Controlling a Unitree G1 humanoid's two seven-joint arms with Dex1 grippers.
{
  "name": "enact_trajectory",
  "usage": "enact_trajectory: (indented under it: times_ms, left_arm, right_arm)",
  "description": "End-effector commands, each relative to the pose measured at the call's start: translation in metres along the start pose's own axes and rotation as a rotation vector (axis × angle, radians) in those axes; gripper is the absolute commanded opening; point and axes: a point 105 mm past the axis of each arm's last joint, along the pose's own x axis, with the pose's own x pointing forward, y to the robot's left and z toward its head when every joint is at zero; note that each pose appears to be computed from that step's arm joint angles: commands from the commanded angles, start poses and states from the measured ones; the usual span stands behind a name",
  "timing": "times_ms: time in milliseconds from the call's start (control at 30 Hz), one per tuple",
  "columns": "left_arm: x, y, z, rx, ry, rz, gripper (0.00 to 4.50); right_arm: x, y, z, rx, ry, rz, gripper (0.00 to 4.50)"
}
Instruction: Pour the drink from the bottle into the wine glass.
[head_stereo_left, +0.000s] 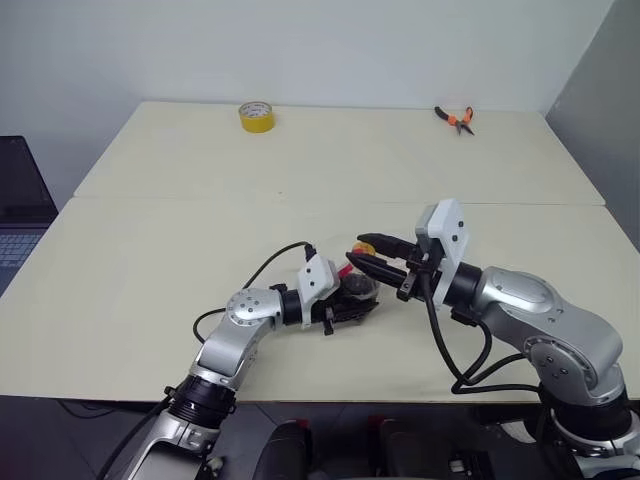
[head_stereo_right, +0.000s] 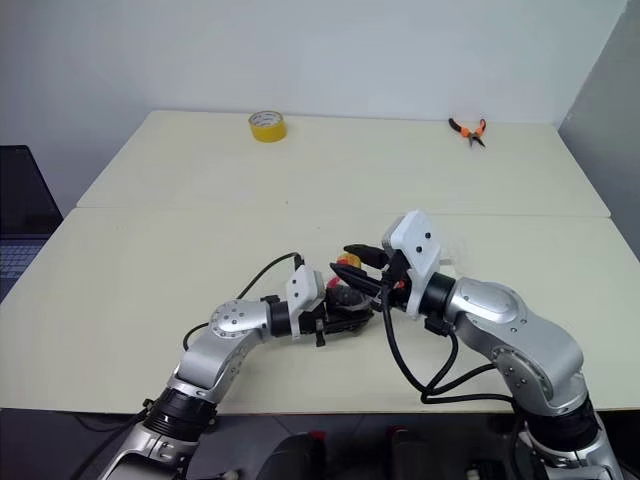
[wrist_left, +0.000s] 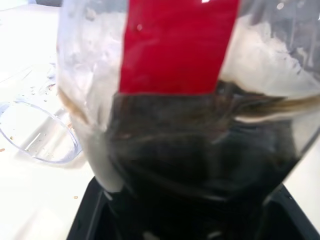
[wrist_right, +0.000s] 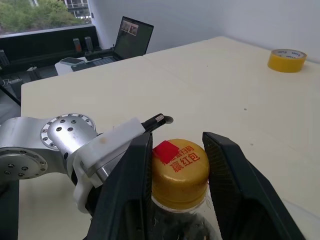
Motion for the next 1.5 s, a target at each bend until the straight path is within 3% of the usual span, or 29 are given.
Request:
enact_trajectory:
  times_ms: [33, 267, 433, 600, 767, 933, 1067, 1233, 1500]
  left_arm:
    - [0.002, 0.000, 0.015, 0.050, -0.049, -0.007, 1.63]
    - [0.003, -0.004, 0.018, 0.056, -0.052, -0.031, 1.24]
    - [0.003, -0.006, 0.018, 0.066, -0.052, -0.036, 1.00]
    - [0.003, -0.006, 0.018, 0.065, -0.051, -0.028, 0.87]
    - [0.004, -0.005, 0.017, 0.067, -0.052, -0.017, 0.84]
    - [0.004, 0.003, 0.016, 0.078, -0.051, 0.036, 0.77]
    - [0.006, 0.009, 0.013, 0.093, -0.038, 0.093, 0.77]
    - [0.011, 0.010, 0.010, 0.091, -0.035, 0.095, 0.77]
    - [0.016, 0.016, 0.013, 0.101, -0.039, 0.105, 0.76]
  right_arm:
    - [-0.005, -0.002, 0.006, -0.061, -0.007, 0.016, 1.23]
    - [-0.012, -0.026, -0.003, -0.118, 0.040, 0.155, 1.23]
    - [-0.008, -0.052, -0.010, -0.265, 0.138, 0.266, 1.23]
    - [-0.009, -0.054, -0.005, -0.227, 0.126, 0.303, 1.23]
    - [-0.015, -0.038, 0.001, -0.177, 0.098, 0.314, 2.93]
    - [-0.027, -0.021, 0.022, -0.109, 0.010, 0.205, 4.50]
    - [-0.034, -0.003, 0.033, -0.008, -0.081, 0.009, 4.50]
    - [-0.026, 0.000, 0.024, 0.057, -0.060, -0.169, 4.50]
    - [-0.011, -0.007, 0.015, 0.076, -0.014, -0.305, 4.50]
